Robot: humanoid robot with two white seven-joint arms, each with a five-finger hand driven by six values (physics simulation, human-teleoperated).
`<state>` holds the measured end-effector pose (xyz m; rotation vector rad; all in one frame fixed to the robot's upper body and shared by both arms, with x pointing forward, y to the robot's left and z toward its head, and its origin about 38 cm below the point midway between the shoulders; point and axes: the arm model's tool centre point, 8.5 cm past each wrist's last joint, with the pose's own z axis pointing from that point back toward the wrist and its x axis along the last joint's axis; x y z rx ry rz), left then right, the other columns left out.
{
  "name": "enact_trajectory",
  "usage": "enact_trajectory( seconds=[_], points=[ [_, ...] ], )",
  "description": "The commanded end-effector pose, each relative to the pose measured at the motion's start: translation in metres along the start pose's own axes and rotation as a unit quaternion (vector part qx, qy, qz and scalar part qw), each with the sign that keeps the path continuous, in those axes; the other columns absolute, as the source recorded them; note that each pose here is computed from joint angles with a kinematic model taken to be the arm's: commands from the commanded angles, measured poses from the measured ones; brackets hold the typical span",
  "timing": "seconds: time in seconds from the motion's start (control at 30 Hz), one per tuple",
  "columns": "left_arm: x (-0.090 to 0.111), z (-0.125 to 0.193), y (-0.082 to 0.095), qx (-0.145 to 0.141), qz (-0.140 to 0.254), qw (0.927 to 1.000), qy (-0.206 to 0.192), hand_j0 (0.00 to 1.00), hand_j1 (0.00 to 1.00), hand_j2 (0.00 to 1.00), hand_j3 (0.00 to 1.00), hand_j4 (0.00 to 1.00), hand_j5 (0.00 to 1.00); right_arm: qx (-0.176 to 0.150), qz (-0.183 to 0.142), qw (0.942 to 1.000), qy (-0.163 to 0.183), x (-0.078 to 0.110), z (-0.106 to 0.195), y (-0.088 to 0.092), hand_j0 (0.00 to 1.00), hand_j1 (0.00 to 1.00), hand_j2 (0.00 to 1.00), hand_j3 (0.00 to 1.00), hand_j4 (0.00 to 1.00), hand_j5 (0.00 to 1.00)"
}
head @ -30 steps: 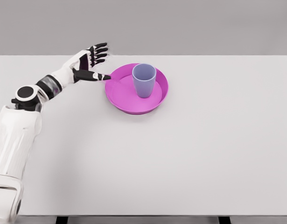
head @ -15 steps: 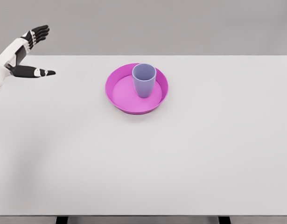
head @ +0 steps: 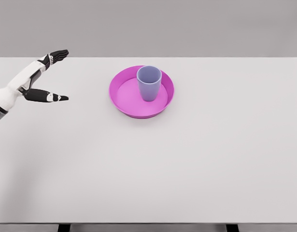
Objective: Flip the cup with left arm and place it on the plate
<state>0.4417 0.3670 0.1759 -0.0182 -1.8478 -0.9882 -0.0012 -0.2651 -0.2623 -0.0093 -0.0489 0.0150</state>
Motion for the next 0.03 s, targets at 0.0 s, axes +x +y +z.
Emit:
enact_trajectory(
  seconds=[0.0],
  points=[
    [0.0006,0.0009,0.0017,0.000,-0.002,1.0000,0.001,1.00,1.00,1.00,1.00,1.00,1.00,0.000,0.000,1.0000,0.000,-0.0001,0.0000,0.0000,1.00,1.00,1.00,1.00,1.00,1.00]
  ],
)
